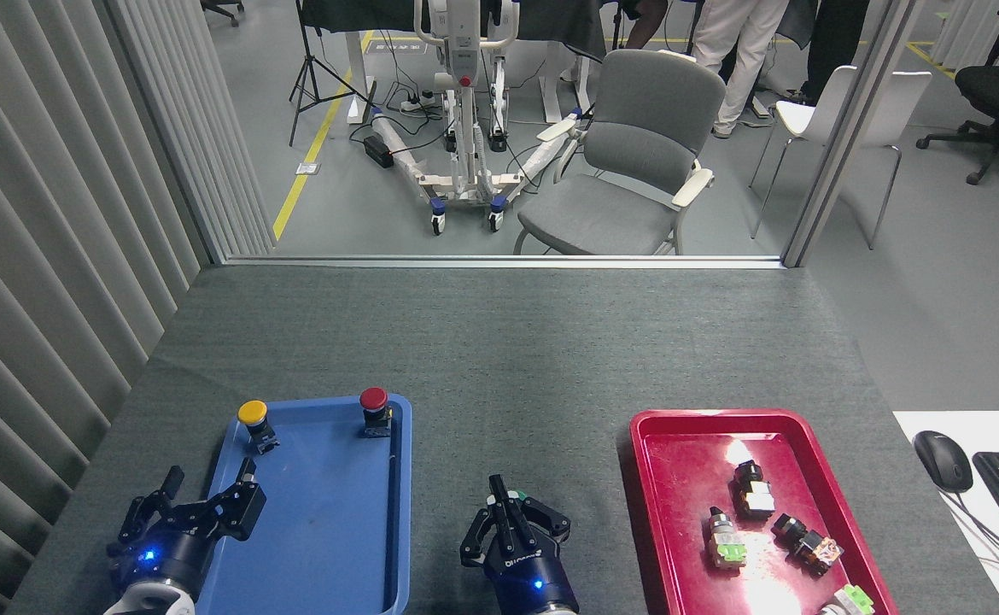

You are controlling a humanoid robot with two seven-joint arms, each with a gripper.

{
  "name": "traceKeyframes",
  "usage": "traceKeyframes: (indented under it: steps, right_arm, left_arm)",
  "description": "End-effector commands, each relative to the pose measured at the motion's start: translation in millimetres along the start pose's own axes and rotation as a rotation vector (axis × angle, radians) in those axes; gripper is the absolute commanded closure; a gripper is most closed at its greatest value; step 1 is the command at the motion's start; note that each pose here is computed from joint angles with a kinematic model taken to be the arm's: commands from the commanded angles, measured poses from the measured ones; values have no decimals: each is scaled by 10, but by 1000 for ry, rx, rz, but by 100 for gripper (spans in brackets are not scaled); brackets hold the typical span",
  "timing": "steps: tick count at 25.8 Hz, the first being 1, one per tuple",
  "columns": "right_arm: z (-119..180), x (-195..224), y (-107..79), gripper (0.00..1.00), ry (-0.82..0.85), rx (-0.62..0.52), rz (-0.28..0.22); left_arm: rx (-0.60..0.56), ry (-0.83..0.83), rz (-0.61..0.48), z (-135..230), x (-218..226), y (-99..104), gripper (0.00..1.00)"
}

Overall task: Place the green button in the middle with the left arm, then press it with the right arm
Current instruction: 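Press down on the green button with the right gripper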

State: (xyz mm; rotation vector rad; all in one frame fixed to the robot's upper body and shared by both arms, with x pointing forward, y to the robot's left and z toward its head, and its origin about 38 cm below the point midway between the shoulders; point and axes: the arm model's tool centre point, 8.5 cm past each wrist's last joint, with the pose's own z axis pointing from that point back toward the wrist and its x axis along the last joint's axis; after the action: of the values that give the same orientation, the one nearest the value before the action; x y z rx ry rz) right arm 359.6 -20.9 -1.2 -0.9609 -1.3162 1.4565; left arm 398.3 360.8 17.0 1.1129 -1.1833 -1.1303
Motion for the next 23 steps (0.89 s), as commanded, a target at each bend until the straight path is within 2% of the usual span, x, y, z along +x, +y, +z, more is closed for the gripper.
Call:
traceKeyframes:
  steps: [1,7,11,23]
  right_arm:
    - [22,-4,-12,100,18,-9,-9]
    - [56,-30,3,100,55,-7,-10]
    - [49,-49,-52,100,60,-16,-14]
    - [130,-254,101,100,123,48,-19]
  left_arm:
    - [-1,-5,1,4,6,-6,1]
    - [-2,-3,0,14,-5,-9,1]
    - [-6,-2,0,22,-11,-25,1]
    - [-7,8,-4,31,-65,-17,1]
